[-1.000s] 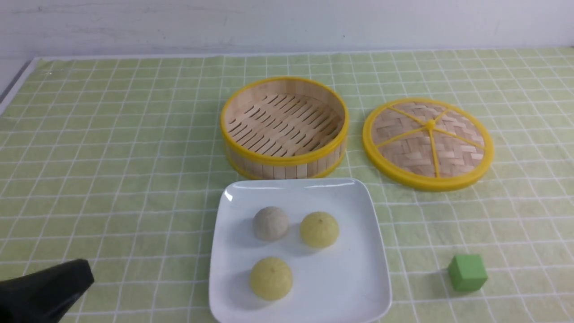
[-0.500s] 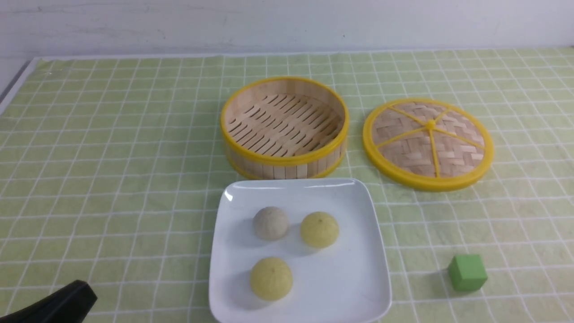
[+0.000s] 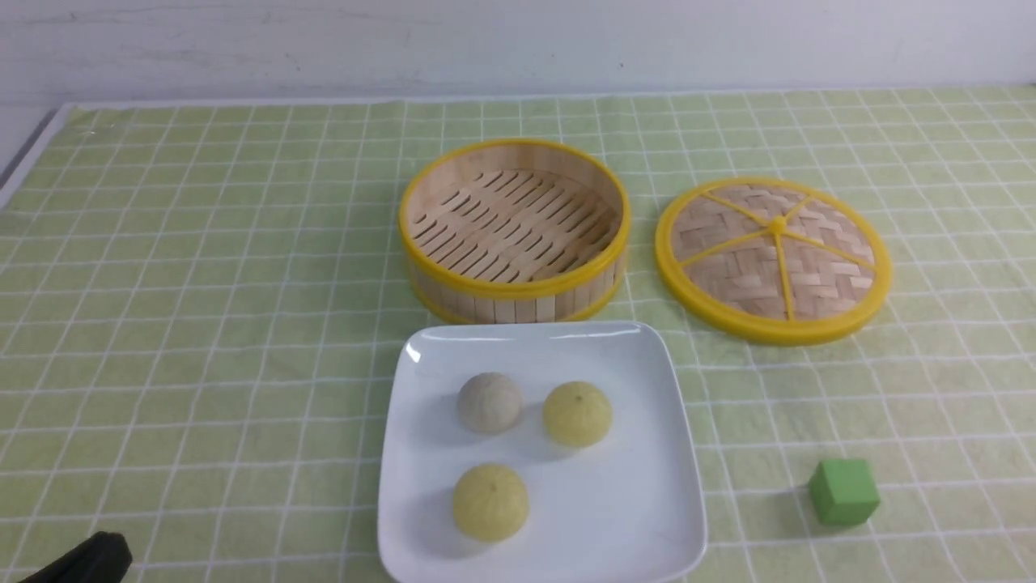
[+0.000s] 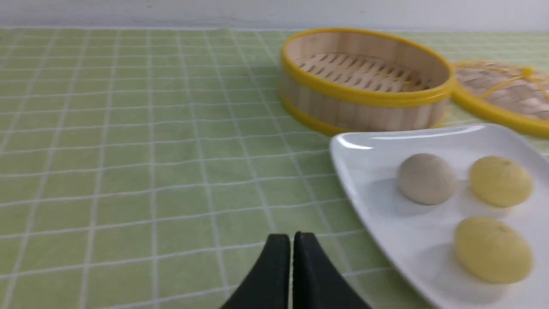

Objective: Put the steamed buns into the plate on the green tablecloth.

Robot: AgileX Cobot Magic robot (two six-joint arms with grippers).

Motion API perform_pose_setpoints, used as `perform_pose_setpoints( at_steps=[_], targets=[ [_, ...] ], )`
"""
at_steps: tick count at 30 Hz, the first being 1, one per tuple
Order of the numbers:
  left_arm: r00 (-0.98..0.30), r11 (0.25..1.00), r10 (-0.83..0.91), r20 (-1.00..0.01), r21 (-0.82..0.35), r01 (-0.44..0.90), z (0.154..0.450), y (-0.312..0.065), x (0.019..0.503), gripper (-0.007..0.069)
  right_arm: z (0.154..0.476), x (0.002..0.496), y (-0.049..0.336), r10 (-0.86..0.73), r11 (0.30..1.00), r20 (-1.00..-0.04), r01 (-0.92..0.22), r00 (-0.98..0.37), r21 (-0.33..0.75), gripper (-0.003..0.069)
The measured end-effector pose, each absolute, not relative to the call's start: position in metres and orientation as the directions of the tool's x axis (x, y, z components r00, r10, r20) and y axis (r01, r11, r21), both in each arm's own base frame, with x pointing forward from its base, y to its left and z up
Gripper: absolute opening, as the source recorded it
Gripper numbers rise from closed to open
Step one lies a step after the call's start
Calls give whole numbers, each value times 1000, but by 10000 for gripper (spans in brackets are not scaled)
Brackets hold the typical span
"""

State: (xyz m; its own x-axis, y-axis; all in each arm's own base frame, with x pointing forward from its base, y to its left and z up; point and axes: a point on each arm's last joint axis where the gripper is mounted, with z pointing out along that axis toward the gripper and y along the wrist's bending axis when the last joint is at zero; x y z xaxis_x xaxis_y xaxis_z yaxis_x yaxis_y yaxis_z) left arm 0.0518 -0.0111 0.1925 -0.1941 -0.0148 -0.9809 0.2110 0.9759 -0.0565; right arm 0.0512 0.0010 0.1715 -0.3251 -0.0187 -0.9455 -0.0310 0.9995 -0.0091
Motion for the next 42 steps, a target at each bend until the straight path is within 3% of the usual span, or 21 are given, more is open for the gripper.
perform_pose_setpoints(
  at_steps=[4,8,25,42],
  targets=[
    [-248,997,-36,-968,-52,58,176,-3,54,45,172,51,1,-19,999,-946,-31,-325,-9,77],
    [-264,999,-52,-963,-51,-8,174,1,53,50,172,51,1,-20,999,-945,-31,-325,-11,81],
    [-283,1000,-31,-958,-29,-11,172,2,53,55,172,51,1,-20,999,-945,-31,-325,-11,93],
    [-290,996,72,-954,82,-20,172,5,53,69,172,51,1,-20,999,-945,-31,-325,-11,107]
  ],
)
